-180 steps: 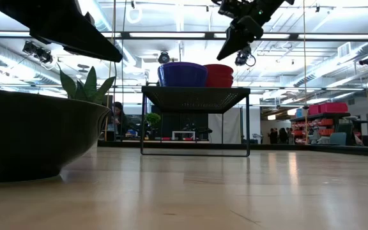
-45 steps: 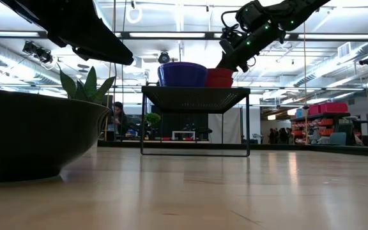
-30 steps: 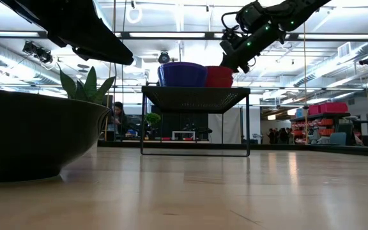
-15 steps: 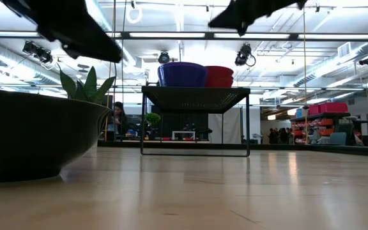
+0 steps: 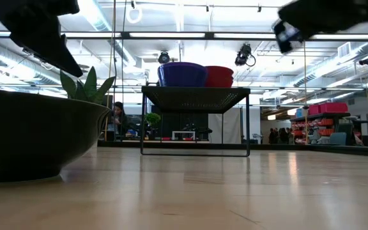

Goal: Pick & Place Mini bowls
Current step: Stack the blue bowl on top of the blue bowls on the shelf

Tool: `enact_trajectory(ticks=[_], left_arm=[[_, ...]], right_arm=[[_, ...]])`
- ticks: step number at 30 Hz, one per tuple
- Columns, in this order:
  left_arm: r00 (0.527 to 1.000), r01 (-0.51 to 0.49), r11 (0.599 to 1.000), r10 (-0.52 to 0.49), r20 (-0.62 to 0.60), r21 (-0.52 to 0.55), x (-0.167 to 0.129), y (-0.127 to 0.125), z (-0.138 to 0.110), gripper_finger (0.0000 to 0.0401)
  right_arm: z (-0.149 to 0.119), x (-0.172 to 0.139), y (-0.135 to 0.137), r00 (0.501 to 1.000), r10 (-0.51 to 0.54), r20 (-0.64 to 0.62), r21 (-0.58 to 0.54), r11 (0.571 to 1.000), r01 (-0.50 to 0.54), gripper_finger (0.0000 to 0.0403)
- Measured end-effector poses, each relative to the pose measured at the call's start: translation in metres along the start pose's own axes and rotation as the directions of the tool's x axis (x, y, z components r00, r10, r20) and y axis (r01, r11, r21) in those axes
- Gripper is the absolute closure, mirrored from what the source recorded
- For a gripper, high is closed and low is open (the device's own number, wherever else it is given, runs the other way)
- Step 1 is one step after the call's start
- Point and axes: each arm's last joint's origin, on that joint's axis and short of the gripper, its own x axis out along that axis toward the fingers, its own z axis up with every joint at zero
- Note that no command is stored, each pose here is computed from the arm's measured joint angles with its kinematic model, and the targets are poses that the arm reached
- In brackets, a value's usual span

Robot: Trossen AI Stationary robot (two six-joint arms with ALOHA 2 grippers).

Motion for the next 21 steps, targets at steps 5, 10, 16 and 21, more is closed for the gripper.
enact_trajectory(ticks=[5,10,16,21], left_arm=[[0.997,-0.056,0.998,0.057,-0.050,0.030,0.007,0.011,0.001,0.0271],[0.975,-0.112,0.994,0.110,-0.195,0.004,0.019,0.029,-0.002,0.0229],[0.944,-0.158,0.981,0.183,-0.273,0.111,0.036,0.046,-0.027,0.0178],[0.951,-0.108,0.980,0.151,-0.271,0.167,0.048,0.048,-0.046,0.0182]], right_arm=[[-0.037,-0.005,0.013,0.987,-0.113,0.117,0.109,0.989,0.100,0.0399],[-0.050,-0.007,0.012,0.954,-0.230,0.194,0.152,0.967,0.202,0.0399],[-0.049,-0.004,0.012,0.941,-0.249,0.229,0.109,0.967,0.230,0.0399],[-0.049,-0.004,0.012,0.940,-0.249,0.234,0.100,0.968,0.232,0.0399]])
